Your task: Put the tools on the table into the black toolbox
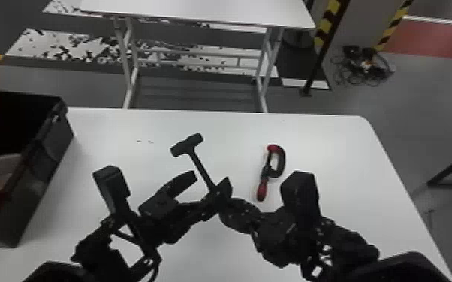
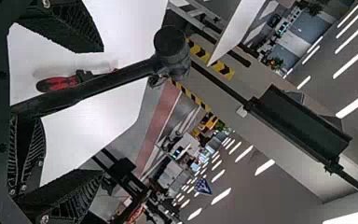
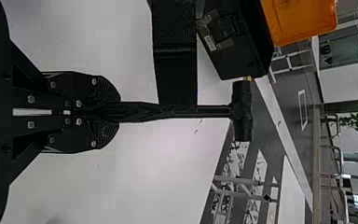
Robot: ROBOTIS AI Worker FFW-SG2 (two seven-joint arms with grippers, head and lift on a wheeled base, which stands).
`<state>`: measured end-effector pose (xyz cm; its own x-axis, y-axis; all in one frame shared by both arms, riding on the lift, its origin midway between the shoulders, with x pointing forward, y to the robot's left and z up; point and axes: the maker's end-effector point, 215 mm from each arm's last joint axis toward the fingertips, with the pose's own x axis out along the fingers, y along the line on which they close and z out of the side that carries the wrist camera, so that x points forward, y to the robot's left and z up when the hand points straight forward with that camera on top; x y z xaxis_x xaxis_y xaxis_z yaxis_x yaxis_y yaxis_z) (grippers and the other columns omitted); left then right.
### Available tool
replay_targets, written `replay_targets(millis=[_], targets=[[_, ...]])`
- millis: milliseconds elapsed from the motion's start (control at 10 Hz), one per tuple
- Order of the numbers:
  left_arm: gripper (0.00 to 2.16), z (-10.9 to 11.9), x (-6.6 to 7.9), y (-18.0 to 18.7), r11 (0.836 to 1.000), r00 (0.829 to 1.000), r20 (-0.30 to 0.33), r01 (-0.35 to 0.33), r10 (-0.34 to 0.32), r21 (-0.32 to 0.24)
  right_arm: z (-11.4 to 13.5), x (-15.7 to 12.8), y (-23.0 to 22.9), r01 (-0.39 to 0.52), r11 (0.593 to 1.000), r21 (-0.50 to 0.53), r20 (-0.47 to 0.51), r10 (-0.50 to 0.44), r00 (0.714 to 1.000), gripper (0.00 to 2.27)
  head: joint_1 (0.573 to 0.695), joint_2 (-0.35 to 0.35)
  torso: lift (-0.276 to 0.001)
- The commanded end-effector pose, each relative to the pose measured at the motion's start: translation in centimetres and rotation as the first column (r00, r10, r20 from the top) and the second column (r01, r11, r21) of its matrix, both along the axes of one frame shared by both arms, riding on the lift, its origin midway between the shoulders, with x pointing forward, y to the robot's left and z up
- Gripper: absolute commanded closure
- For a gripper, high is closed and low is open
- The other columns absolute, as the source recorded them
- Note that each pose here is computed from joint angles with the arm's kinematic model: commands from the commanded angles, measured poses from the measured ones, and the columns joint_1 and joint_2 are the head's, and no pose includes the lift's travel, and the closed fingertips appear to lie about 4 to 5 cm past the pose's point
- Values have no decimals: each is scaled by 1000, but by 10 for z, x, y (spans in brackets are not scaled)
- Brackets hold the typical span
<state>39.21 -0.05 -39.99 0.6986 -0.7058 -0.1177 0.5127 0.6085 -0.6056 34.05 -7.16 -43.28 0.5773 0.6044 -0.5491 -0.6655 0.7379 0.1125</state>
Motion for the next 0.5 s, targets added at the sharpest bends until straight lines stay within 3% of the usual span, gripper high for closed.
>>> replay_targets(millis=[0,100,200,300,400], targets=[[66,-2,1,-2,1000,1000,-3,2,-2,-1,1,-2,5,-9,1000,5,0,9,1000,2246,695,-114,-75],[87,-2,1,-4,1000,1000,-4,4,-4,-2,2,-2,7,-13,1000,8,1,13,1000,2246,695,-112,-75],[255,-1,2,-5,1000,1000,2,8,-8,-1,1,-2,8,-13,1000,8,-2,13,1000,2246,695,-108,-75],[694,-1,2,-5,1000,1000,10,16,-16,9,0,-2,7,-11,1000,6,-5,11,1000,2246,695,-108,-75],[1305,-3,1,-4,1000,1000,11,20,-20,10,1,-2,7,-9,1000,8,-5,9,1000,2246,695,-110,-75]])
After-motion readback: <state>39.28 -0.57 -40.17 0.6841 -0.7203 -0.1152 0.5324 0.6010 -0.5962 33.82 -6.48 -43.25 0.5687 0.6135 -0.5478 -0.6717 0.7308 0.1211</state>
